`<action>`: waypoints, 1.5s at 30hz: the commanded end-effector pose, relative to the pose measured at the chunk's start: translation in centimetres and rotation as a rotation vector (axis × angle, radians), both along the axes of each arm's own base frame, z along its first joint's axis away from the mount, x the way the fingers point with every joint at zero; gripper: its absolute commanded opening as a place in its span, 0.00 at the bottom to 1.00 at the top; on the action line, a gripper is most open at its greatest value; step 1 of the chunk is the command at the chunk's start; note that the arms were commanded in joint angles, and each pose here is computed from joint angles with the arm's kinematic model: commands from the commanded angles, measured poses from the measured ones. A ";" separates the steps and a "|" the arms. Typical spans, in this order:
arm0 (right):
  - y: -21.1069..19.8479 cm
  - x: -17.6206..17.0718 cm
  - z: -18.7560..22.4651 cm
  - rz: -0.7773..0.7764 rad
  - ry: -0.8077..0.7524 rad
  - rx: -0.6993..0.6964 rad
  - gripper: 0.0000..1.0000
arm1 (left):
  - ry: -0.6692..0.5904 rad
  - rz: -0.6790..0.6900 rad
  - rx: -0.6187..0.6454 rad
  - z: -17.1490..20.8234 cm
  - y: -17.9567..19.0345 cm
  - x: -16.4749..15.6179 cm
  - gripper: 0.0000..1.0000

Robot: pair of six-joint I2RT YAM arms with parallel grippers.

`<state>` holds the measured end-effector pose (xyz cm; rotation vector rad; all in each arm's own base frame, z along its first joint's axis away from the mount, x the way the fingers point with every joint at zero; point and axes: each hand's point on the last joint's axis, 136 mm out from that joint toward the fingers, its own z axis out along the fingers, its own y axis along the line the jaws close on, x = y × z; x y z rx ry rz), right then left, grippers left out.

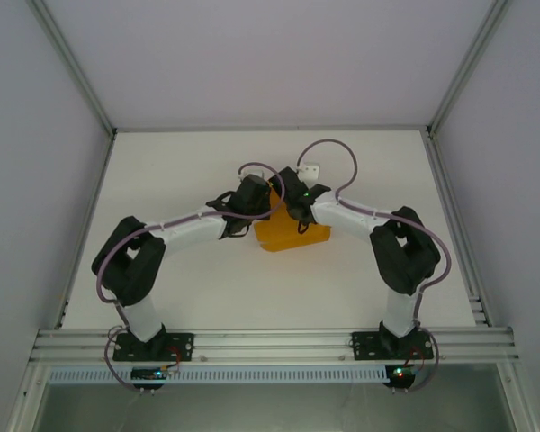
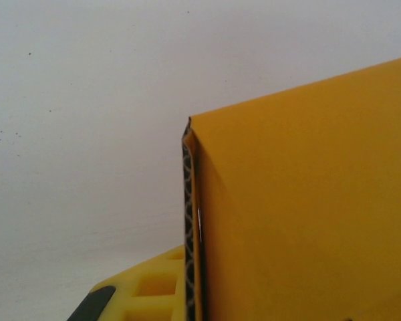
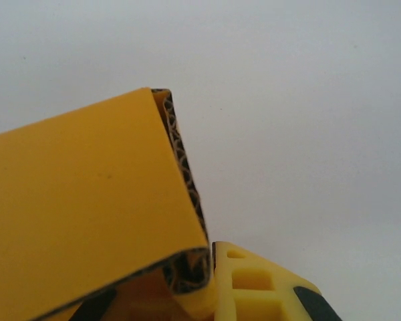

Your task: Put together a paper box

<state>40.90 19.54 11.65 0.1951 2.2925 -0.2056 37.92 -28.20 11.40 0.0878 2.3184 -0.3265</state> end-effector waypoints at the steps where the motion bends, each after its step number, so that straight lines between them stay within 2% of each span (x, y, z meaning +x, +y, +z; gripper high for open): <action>1: -4.3 1.0 -0.6 -0.039 -0.059 -0.051 0.12 | 0.024 0.017 0.000 0.5 0.3 -0.2 0.00; 4: -2.9 1.5 0.0 0.083 -0.148 0.139 0.15 | 0.021 0.010 -0.008 0.6 0.3 -0.3 0.00; 6: -2.8 1.5 0.8 0.128 -0.204 0.195 0.17 | 0.020 0.007 -0.011 0.6 0.2 -0.3 0.00; 10: -2.7 1.6 1.9 0.148 -0.248 0.216 0.20 | 0.028 0.003 -0.020 0.4 0.0 -0.4 0.00; 14: -2.2 1.7 1.3 0.168 -0.239 0.222 0.23 | 0.036 -0.008 -0.040 0.4 -0.4 -0.5 0.00; 25: -1.5 2.4 0.7 0.252 -0.241 0.292 0.22 | 0.043 -0.026 -0.056 0.6 -0.9 -0.6 0.00; 27: -1.6 2.5 0.6 0.268 -0.238 0.299 0.27 | 0.045 -0.032 -0.061 0.6 -1.0 -0.7 0.00; 31: -1.8 2.4 0.7 0.296 -0.229 0.323 0.26 | 0.046 -0.031 -0.056 0.7 -1.0 -0.7 0.00; 32: -1.9 2.3 0.5 0.309 -0.220 0.320 0.26 | 0.047 -0.030 -0.054 0.7 -0.9 -0.7 0.00; 33: -1.9 2.2 0.6 0.320 -0.213 0.318 0.16 | 0.045 -0.028 -0.055 0.8 -0.9 -0.7 0.00; 34: -2.1 2.1 0.4 0.323 -0.199 0.315 0.11 | 0.044 -0.030 -0.052 0.8 -0.9 -0.7 0.00; 38: -2.9 2.1 0.2 0.321 -0.181 0.271 0.04 | 0.045 -0.029 -0.048 0.8 -0.8 -0.7 0.00; 41: -4.6 2.5 0.1 0.247 -0.181 0.159 0.00 | 0.059 -0.040 -0.049 0.9 -1.1 -0.7 0.00; 45: -6.9 2.6 0.7 0.129 -0.186 -0.090 0.00 | 0.064 -0.046 -0.057 1.6 -1.4 -0.7 0.00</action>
